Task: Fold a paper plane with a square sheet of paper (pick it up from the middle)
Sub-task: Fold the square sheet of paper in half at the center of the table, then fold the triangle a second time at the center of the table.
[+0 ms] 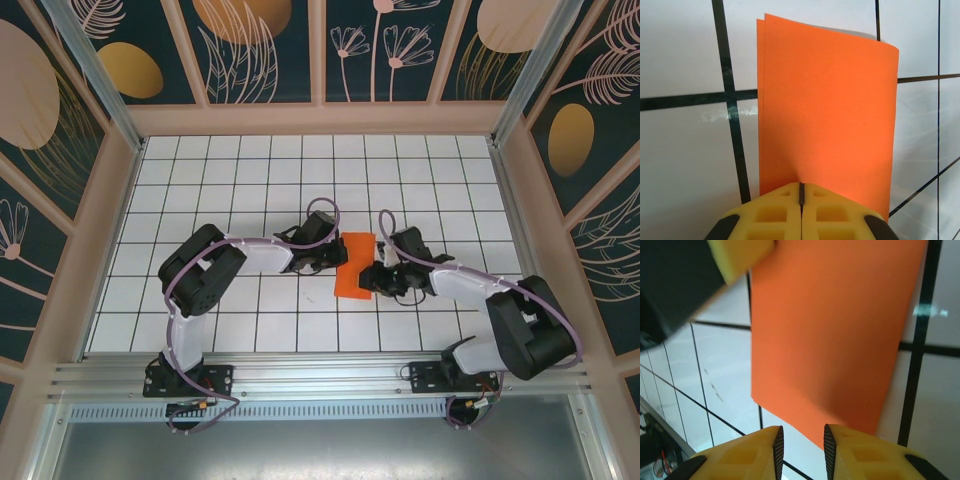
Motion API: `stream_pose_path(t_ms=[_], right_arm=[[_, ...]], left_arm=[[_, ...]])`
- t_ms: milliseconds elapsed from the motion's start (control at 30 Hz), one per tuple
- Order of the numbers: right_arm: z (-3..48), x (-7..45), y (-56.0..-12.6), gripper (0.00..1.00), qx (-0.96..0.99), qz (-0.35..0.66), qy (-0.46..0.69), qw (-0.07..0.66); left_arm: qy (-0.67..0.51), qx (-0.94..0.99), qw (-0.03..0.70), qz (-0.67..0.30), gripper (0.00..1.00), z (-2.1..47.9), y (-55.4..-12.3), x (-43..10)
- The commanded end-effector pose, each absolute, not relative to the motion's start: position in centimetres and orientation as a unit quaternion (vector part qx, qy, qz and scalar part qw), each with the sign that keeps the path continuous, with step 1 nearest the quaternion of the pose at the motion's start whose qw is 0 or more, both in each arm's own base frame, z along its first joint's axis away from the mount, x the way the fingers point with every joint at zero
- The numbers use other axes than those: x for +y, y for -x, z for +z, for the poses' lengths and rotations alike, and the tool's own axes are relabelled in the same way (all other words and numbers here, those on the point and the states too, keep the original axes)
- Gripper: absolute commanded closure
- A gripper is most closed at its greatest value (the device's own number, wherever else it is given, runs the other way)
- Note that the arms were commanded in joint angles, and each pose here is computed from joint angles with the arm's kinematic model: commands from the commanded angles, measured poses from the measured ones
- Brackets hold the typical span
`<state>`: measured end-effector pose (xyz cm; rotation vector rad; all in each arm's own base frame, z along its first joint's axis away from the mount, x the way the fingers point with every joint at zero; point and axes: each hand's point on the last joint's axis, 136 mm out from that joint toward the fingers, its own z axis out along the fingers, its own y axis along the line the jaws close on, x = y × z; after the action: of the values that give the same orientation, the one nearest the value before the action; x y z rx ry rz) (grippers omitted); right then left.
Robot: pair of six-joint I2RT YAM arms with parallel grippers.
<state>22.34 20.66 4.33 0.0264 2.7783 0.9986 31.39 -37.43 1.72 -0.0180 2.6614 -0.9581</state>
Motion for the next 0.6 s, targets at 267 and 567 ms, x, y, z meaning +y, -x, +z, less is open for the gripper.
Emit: stream_pose_path(t_ms=[267, 567], right_arm=[[5.6, 19.2, -28.6, 0.67, 0.947, 0.275, -0.052, 0.156], [3.7, 18.9, -29.0, 0.66, 0.957, 0.248, -0.06, 0.137]], left_arm=[[0.036, 0.92, 0.207, -0.332, 0.66, 6.2, -31.3, -35.1], [0.059, 0.912, 0.184, -0.361, 0.6, 5.0, -30.7, -34.2]])
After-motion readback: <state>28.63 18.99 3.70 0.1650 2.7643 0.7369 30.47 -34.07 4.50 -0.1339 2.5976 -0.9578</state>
